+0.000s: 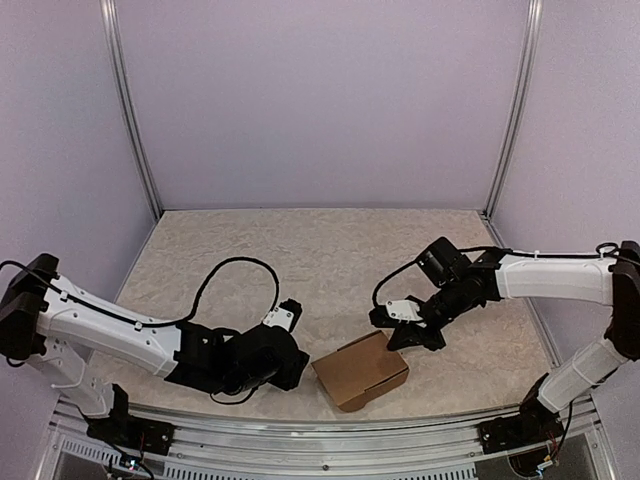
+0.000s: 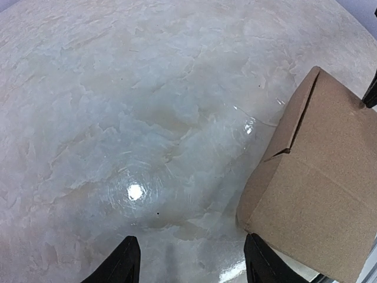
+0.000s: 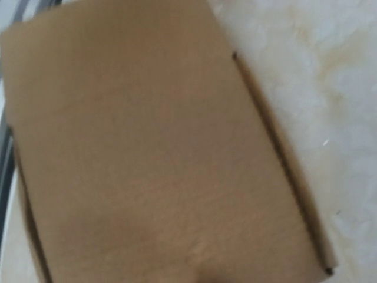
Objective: Fold the paper box
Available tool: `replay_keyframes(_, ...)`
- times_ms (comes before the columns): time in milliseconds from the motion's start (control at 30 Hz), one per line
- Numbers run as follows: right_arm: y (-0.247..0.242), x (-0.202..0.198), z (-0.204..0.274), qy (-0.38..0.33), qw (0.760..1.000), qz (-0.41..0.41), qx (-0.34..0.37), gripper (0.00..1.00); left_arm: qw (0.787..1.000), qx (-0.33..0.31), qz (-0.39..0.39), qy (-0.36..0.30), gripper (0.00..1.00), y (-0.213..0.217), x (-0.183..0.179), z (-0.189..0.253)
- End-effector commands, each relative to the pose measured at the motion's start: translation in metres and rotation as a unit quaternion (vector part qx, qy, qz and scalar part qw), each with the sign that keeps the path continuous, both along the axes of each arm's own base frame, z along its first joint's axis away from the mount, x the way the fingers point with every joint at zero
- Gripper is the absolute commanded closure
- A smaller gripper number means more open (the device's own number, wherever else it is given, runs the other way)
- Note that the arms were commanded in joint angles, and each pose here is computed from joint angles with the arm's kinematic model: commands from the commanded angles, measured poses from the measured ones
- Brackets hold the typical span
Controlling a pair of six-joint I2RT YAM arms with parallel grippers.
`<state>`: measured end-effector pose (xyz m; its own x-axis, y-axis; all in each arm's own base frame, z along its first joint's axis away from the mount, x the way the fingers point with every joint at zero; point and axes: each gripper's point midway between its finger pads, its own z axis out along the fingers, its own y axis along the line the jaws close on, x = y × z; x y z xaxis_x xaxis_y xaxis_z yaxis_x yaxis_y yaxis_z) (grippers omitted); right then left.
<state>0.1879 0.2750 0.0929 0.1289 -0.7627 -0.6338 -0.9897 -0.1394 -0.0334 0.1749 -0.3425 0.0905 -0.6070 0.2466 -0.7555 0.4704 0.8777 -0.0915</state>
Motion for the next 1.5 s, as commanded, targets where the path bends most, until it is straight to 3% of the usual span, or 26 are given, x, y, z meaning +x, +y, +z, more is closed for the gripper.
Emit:
replay_keyframes(0, -0.014, -0.002, -0.025, 0.004, 0.999, 0.009, -0.047, 0.99, 1.0, 0.023, 0.015, 0.006, 0.41, 0.011, -0.003, -0.008)
replay_keyframes(367, -0.055, 0.027, -0.05, 0.016, 0.996, -0.028, -0.085, 0.98, 0.998, 0.019, 0.064, 0.018, 0.42, 0.051, -0.012, -0.024)
replay_keyframes(600, -0.057, 0.035, -0.054, 0.036, 0.996, -0.048, -0.067, 0.98, 0.999, -0.003, -0.013, -0.05, 0.41, 0.01, 0.0, -0.023)
replay_keyframes(733, -0.063, 0.043, -0.044, 0.051, 0.995, -0.072, -0.044, 0.97, 0.996, 0.018, -0.053, -0.075, 0.41, -0.03, 0.024, -0.021)
replay_keyframes(867, -0.066, 0.045, -0.035, 0.059, 0.994, -0.084, -0.025, 0.95, 0.995, 0.047, -0.07, -0.044, 0.45, -0.051, 0.039, -0.048)
replay_keyframes(1100, -0.042, 0.061, 0.027, 0.018, 0.994, -0.094, 0.044, 0.94, 0.994, 0.073, -0.067, -0.047, 0.45, -0.035, 0.02, -0.048)
replay_keyframes(1233, -0.013, 0.056, 0.056, -0.009, 0.996, -0.063, 0.068, 0.91, 0.996, 0.086, -0.019, -0.019, 0.45, -0.006, 0.014, -0.059)
replay_keyframes(1367, 0.008, 0.039, 0.036, 0.008, 0.999, -0.034, 0.037, 0.91, 0.999, 0.035, 0.028, 0.004, 0.39, 0.015, 0.014, -0.052)
replay_keyframes(1467, 0.008, 0.032, 0.014, 0.04, 0.999, -0.03, 0.015, 0.93, 0.995, -0.082, 0.038, 0.035, 0.35, 0.016, 0.022, -0.031)
